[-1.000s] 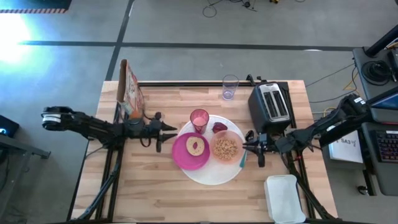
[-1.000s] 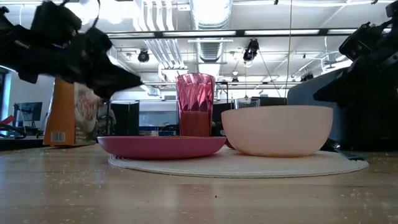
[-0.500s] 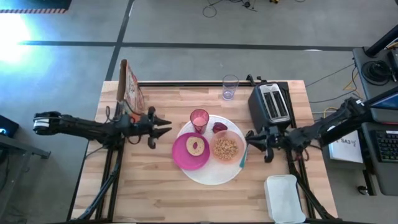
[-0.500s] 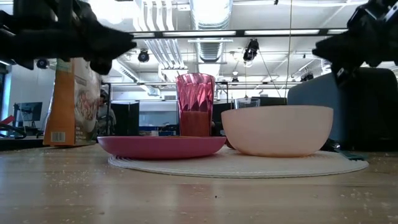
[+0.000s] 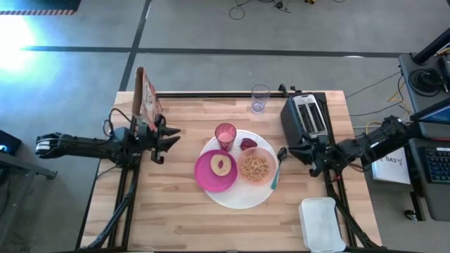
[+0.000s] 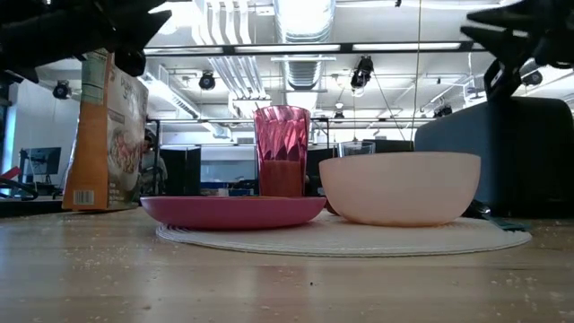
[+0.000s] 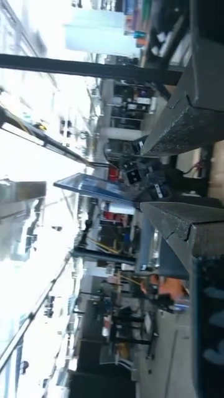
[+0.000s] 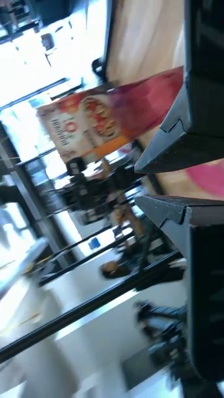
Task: Arrange a breakfast setting
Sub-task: Return to Home Position
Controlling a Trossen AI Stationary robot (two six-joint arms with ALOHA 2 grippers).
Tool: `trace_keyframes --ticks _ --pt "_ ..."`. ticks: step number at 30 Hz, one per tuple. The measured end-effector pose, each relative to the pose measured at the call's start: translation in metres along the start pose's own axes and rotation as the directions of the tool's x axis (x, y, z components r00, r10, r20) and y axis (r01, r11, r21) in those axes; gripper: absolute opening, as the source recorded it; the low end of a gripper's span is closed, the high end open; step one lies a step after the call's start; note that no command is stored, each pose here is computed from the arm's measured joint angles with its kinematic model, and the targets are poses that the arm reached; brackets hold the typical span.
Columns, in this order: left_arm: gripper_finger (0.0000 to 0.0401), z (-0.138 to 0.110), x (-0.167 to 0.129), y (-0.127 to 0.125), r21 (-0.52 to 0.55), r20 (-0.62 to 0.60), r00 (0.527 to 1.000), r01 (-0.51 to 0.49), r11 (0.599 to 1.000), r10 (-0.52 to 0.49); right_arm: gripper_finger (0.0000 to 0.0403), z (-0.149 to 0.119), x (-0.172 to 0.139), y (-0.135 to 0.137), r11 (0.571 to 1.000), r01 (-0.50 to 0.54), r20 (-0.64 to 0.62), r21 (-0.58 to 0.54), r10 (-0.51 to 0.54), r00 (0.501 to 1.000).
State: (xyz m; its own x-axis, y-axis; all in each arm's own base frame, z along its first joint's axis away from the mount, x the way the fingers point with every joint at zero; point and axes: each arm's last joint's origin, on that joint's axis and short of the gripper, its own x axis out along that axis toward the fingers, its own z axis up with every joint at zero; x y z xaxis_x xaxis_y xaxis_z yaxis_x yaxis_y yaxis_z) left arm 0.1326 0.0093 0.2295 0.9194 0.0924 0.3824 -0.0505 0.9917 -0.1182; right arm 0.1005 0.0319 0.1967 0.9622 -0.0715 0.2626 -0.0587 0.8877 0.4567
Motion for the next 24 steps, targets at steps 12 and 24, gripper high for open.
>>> trace_keyframes --ticks 12,24 --pt "0.0111 0.023 -0.014 -0.002 -0.004 0.159 0.987 0.019 1.000 -0.018 0.0059 0.019 -0.011 0.000 0.995 -0.059 0.147 0.079 0.047 0.988" --pt "0.0111 0.041 -0.028 -0.004 -0.005 0.289 0.957 0.035 0.999 -0.032 0.0059 0.024 -0.015 0.000 0.992 -0.077 0.184 0.097 0.058 0.981"
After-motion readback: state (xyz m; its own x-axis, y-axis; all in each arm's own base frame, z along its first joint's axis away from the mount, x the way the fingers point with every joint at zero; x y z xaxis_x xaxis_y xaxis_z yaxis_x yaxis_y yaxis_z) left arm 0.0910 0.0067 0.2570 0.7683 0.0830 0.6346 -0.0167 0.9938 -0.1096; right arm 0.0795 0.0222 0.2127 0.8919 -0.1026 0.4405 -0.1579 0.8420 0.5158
